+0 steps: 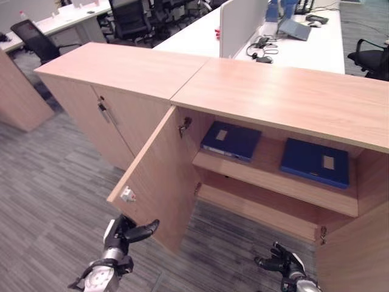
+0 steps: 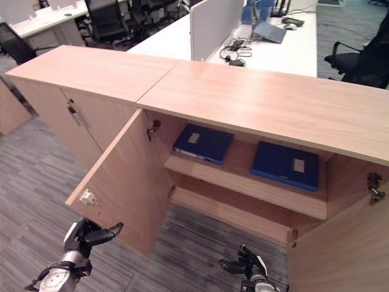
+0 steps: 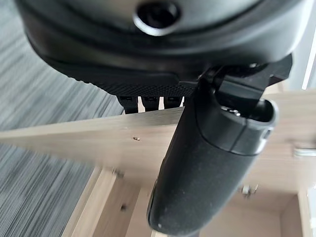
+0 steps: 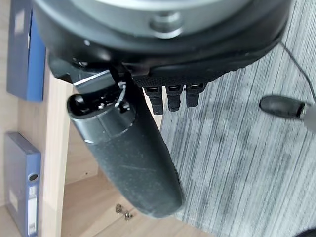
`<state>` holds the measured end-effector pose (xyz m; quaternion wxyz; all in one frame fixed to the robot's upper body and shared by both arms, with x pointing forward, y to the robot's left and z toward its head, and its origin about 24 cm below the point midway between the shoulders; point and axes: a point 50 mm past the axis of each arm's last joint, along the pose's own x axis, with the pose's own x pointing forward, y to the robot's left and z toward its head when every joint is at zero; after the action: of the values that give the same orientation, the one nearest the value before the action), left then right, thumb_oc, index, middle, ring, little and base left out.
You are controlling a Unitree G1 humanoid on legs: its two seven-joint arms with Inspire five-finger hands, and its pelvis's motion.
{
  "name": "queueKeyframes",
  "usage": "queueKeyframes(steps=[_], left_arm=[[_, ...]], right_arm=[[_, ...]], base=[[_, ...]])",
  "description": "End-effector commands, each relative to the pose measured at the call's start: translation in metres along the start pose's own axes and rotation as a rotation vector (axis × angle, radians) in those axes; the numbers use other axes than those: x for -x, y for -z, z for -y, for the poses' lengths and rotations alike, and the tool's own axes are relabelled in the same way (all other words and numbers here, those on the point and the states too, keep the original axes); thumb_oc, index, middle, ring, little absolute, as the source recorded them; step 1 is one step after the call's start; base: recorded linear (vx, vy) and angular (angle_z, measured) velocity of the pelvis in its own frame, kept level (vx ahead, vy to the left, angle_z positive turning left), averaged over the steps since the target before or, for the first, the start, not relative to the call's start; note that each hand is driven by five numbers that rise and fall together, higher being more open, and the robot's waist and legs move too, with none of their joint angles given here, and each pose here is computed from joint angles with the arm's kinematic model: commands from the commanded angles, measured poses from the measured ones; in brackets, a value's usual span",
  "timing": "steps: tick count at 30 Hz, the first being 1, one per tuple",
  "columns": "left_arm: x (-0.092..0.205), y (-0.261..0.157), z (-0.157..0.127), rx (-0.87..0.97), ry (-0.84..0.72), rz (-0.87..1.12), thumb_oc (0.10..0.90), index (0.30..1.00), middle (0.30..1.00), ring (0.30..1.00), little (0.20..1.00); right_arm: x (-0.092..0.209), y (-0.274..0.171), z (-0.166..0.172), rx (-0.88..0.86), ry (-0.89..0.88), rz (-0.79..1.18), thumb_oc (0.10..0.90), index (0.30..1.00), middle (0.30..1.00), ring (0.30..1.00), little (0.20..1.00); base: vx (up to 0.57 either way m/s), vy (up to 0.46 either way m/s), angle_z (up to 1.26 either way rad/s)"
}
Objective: Put the empty folder in the office cabinet
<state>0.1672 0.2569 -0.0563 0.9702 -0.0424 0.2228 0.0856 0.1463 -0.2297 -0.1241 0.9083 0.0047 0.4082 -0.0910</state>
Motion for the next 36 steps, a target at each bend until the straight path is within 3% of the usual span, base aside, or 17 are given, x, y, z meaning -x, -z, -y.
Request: queueKeyframes(steps=[1, 7, 16, 19, 20, 23, 24, 26, 27, 32, 36], left_arm=[[-0.023, -0.06, 0.065, 0.033, 0.318, 0.274, 0.8, 0.9, 0.9, 0.9, 0.9], [-0.022, -0.059, 0.097, 0.007, 0.443, 0.261, 0.8, 0.9, 0.9, 0.9, 0.9], [-0.035, -0.058, 0.105, 0.013, 0.404, 0.235, 0.8, 0.9, 0.9, 0.9, 0.9], [-0.052, -0.054, 0.077, 0.017, 0.205, 0.187, 0.8, 0.9, 0.9, 0.9, 0.9], [-0.065, -0.063, 0.053, -0.001, 0.082, 0.186, 0.8, 0.9, 0.9, 0.9, 0.9], [-0.079, -0.09, 0.015, -0.093, -0.081, 0.211, 0.8, 0.9, 0.9, 0.9, 0.9], [-0.079, -0.091, 0.015, -0.094, -0.081, 0.211, 0.8, 0.9, 0.9, 0.9, 0.9], [-0.085, -0.119, -0.028, -0.088, -0.256, 0.229, 0.8, 0.9, 0.9, 0.9, 0.9], [-0.085, -0.123, -0.036, -0.083, -0.286, 0.229, 0.8, 0.9, 0.9, 0.9, 0.9], [-0.082, -0.129, -0.046, -0.047, -0.326, 0.252, 0.8, 0.9, 0.9, 0.9, 0.9], [-0.078, -0.108, -0.038, -0.033, -0.292, 0.221, 0.8, 0.9, 0.9, 0.9, 0.9]], right_arm=[[-0.012, -0.055, -0.013, 0.031, -0.041, 0.191, 0.8, 0.9, 0.9, 0.9, 0.9], [-0.012, -0.074, -0.006, 0.097, -0.036, 0.242, 0.8, 0.9, 0.9, 0.9, 0.9], [-0.012, -0.065, -0.031, 0.167, -0.123, 0.213, 0.8, 0.9, 0.9, 0.9, 0.9], [-0.007, -0.044, -0.04, 0.18, -0.167, 0.161, 0.8, 0.9, 0.9, 0.9, 0.9], [-0.004, -0.04, -0.044, 0.17, -0.189, 0.158, 0.8, 0.9, 0.9, 0.9, 0.9], [0.0, -0.034, -0.043, 0.175, -0.201, 0.153, 0.8, 0.9, 0.9, 0.9, 0.9], [-0.001, -0.034, -0.043, 0.175, -0.201, 0.153, 0.8, 0.9, 0.9, 0.9, 0.9], [0.001, -0.027, -0.043, 0.163, -0.198, 0.139, 0.8, 0.9, 0.9, 0.9, 0.9], [0.002, -0.026, -0.041, 0.155, -0.194, 0.136, 0.8, 0.9, 0.9, 0.9, 0.9], [0.002, -0.021, -0.041, 0.142, -0.183, 0.117, 0.8, 0.9, 0.9, 0.9, 0.9], [0.002, -0.016, -0.041, 0.127, -0.174, 0.1, 0.8, 0.9, 0.9, 0.9, 0.9]], base=[[0.01, -0.216, -0.44], [0.04, -0.213, -0.96], [0.11, 0.003, -1.21], [0.21, 0.124, -0.83], [0.17, 0.138, -0.55], [0.09, 0.106, -0.39], [0.07, 0.109, -0.43], [0.07, 0.146, -0.39], [0.03, 0.129, -0.24], [0.0, 0.083, -0.08], [0.01, 0.083, -0.01]])
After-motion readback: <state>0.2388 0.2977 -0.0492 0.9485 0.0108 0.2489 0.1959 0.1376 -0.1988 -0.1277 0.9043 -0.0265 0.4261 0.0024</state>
